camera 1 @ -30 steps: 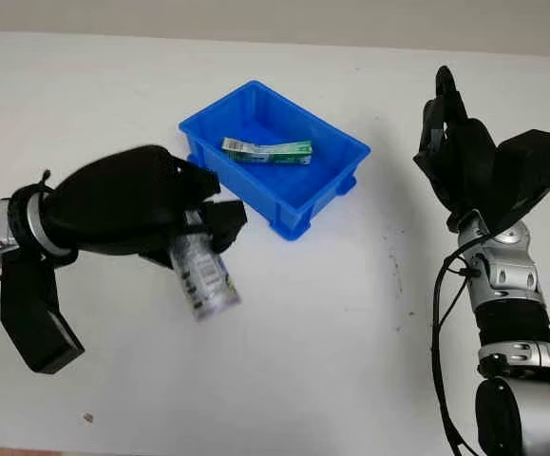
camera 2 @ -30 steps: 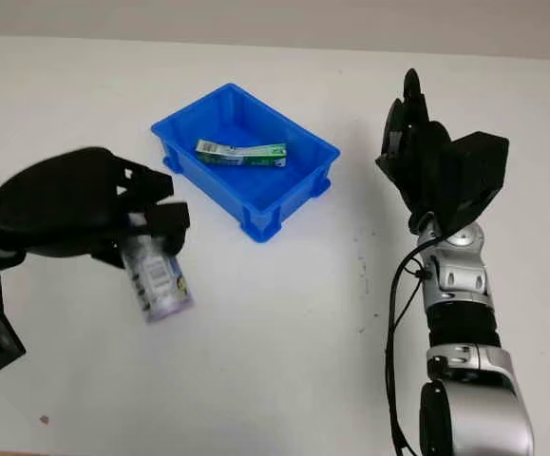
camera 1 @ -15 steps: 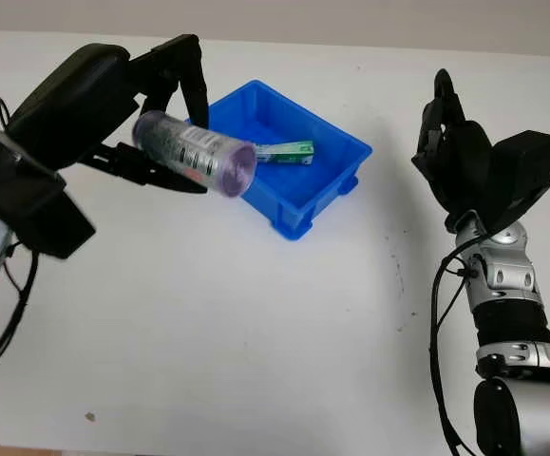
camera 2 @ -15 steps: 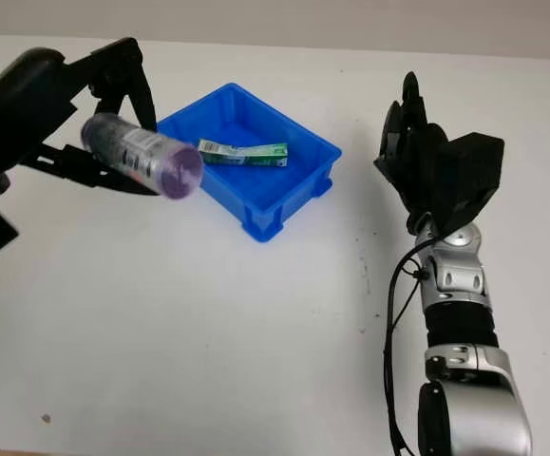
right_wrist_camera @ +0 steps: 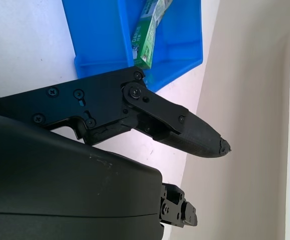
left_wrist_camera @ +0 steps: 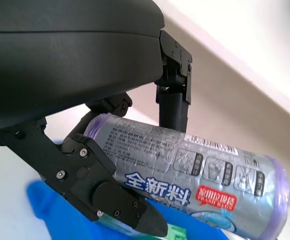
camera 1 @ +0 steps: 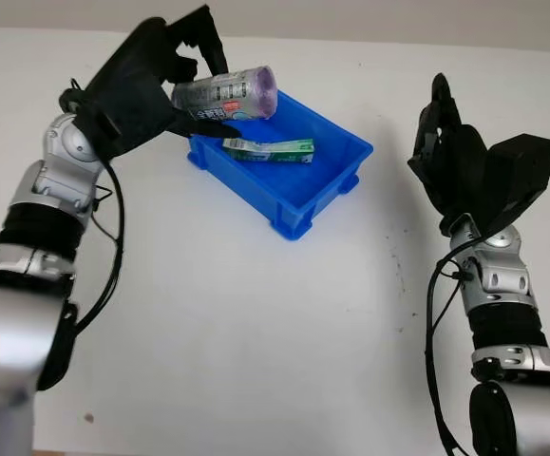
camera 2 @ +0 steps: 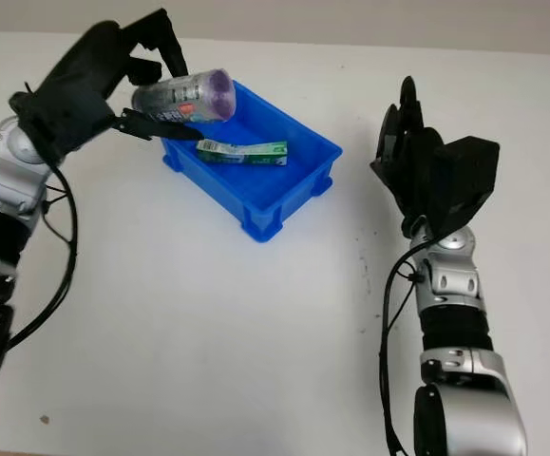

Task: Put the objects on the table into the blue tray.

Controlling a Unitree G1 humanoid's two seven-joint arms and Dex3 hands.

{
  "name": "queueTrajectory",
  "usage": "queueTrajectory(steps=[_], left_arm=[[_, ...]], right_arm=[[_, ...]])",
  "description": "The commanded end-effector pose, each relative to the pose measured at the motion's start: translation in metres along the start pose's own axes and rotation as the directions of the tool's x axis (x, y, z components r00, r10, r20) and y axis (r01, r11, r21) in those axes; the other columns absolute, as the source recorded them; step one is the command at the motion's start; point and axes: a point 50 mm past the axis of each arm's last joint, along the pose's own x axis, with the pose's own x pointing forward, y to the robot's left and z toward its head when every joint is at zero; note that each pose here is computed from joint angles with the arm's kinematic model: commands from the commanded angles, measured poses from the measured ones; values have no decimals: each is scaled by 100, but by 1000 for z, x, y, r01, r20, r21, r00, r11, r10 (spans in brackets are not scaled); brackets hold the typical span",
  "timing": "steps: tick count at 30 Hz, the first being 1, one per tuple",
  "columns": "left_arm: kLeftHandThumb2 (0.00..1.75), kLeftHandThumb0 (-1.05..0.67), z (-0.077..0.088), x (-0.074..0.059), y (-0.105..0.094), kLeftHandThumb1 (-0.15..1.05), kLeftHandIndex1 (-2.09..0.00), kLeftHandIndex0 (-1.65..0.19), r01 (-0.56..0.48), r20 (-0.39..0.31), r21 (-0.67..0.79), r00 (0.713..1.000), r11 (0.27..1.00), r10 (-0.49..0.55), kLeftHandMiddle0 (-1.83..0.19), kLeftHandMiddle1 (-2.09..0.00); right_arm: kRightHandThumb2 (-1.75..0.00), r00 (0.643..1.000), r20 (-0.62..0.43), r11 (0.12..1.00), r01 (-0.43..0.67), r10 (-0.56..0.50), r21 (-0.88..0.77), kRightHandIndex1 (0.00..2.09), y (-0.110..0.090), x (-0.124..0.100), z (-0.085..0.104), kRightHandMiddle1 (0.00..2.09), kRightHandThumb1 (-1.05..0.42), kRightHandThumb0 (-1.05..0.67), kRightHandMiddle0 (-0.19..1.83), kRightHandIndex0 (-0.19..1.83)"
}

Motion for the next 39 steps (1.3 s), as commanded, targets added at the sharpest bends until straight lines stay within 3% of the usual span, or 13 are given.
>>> queueTrajectory(steps=[1,3,7,9,11,12,15,17,23,28,30,34,39], left_arm=[[43,-49,15,12,1,105,-209,-54,6,16,30,1000,1000,-6,-85,-209],[45,-46,19,18,-10,105,-209,-45,38,-6,43,999,998,-38,-79,-209],[47,-36,17,20,-20,105,-202,0,90,-40,41,995,995,-88,-36,-209],[44,-31,15,20,-23,105,-154,12,144,-57,51,988,988,-141,-5,-177],[32,-29,15,20,-24,105,-107,16,190,-61,61,981,980,-187,2,-112],[29,-24,15,19,-25,105,-93,16,206,-57,64,978,977,-202,1,-87],[58,0,16,19,-24,100,-81,18,218,-54,67,975,974,-214,-1,-38],[83,3,16,20,-23,87,-78,19,207,-72,70,977,976,-202,-1,-30],[90,-14,18,20,-13,73,-58,14,153,-61,11,986,988,-152,-3,-15],[99,-12,21,15,-4,65,-70,-7,14,44,-119,999,993,-9,-24,-23],[93,-25,22,12,1,72,-88,-5,-52,95,-174,993,983,69,-29,-33],[49,-55,23,7,12,101,-95,7,-138,143,-259,973,956,179,-21,-40],[60,-81,2,0,18,105,-23,18,-160,42,-494,977,855,208,12,-5]], right_arm=[[-89,1000,12,1000,-1,1,-1,0,-1,-2,0,0,-105,-65,-19,-19],[-88,1000,13,1000,5,-6,7,0,-2,-4,0,0,-105,-65,-19,-19],[-86,1000,10,1000,18,-18,13,0,-3,-6,0,0,-105,-65,-19,-19],[-85,1000,7,1000,25,-25,-1,0,-4,-7,-1,0,-105,-66,-19,-19],[-85,999,7,999,31,-31,-12,0,-5,-8,-1,0,-105,-66,-19,-19],[-85,999,6,999,32,-32,-14,0,-6,-8,-1,0,-105,-66,-19,-19],[-85,1000,5,1000,30,-30,-3,0,-6,-7,-1,0,-105,-66,-19,-19],[-85,1000,6,1000,28,-28,1,0,-5,-7,-2,0,-105,-67,-19,-19],[-84,999,-5,999,36,-36,2,0,-2,-5,-2,0,-105,-69,-19,-19],[-84,1000,-12,1000,22,-22,6,0,-1,-5,-2,0,-105,-70,-19,-19],[-85,1000,-9,1000,20,-20,4,0,-1,-5,-2,0,-105,-70,-19,-19],[-86,1000,-6,1000,24,-24,8,0,-1,-5,-2,0,-105,-69,-19,-19],[-85,1000,-5,1000,21,-21,20,0,-1,-4,-1,0,-105,-68,-19,-19]])
